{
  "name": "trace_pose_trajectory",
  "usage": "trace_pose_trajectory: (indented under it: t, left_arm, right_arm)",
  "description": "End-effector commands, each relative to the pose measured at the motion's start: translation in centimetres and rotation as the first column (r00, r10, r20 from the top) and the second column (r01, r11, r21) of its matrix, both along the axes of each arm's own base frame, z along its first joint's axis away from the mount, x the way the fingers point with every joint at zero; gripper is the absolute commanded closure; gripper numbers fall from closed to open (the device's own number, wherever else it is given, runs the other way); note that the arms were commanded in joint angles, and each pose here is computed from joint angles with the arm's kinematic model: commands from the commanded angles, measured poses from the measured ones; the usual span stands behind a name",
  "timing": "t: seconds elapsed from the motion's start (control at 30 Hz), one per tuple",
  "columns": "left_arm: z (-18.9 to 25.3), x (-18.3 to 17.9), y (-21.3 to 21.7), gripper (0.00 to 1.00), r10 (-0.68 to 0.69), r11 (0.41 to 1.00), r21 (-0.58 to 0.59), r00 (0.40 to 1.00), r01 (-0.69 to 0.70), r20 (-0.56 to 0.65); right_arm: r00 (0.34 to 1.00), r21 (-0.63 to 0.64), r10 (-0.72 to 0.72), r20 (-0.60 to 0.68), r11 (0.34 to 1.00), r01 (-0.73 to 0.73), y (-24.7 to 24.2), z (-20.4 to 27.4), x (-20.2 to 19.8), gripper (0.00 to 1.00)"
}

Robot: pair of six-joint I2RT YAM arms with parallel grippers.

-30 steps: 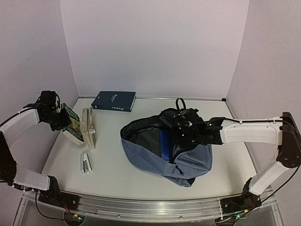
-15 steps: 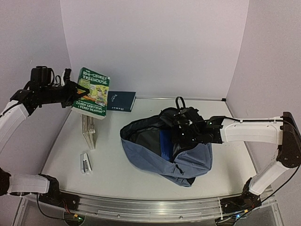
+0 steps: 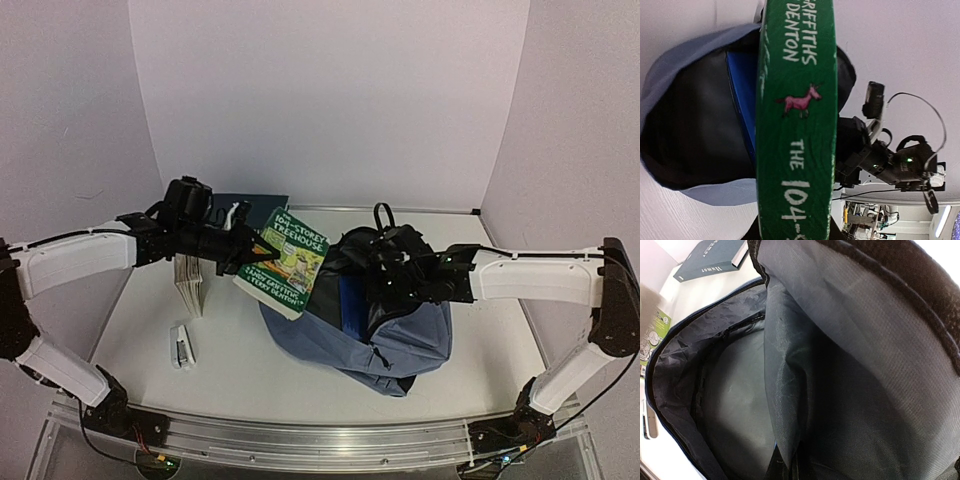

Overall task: Pack the student bag
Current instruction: Place the book in the student bag.

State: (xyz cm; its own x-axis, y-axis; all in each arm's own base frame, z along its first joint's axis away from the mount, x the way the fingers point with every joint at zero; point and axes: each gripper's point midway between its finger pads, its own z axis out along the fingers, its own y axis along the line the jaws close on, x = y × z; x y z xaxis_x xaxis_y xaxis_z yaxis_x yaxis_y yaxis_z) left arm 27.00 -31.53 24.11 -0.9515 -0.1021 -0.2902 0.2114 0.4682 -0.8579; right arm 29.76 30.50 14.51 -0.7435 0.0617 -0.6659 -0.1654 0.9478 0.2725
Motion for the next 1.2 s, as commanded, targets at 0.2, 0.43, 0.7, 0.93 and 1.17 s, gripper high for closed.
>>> trace_pose_trajectory:
  t: [0.2,0.43,0.7,0.93,1.17]
  left_arm:
    - [-2.7,1.3,-7.5,1.0,-0.119,0.986,-0.118,0.992,0.114,-0.036]
    - [-4.1,4.0,-10.3,1.0,-0.124,0.979,-0.167,0.991,0.115,-0.046]
    - [-3.3,7.8,-12.5,1.0,-0.028,0.962,-0.272,1.0,0.024,-0.008]
    - [-7.0,6.6,-16.6,1.0,-0.046,0.97,-0.24,0.998,0.037,-0.032]
    - [-11.6,5.4,-18.1,0.92,-0.101,0.993,-0.062,0.994,0.099,-0.031]
  right_arm:
    - [0.994,0.143,-0.005,0.11,0.99,-0.011,1.7,6.5,1.0,1.0]
    - [0.994,0.153,0.009,0.107,0.988,-0.025,2.2,6.7,1.0,1.0]
    - [0.995,0.161,0.017,0.094,0.986,-0.032,2.4,6.0,0.6,1.0]
    - [0.996,0.159,0.012,0.092,0.987,-0.026,2.4,5.6,0.6,1.0]
    - [0.995,0.153,0.008,0.096,0.988,-0.023,2.3,5.5,0.6,1.0]
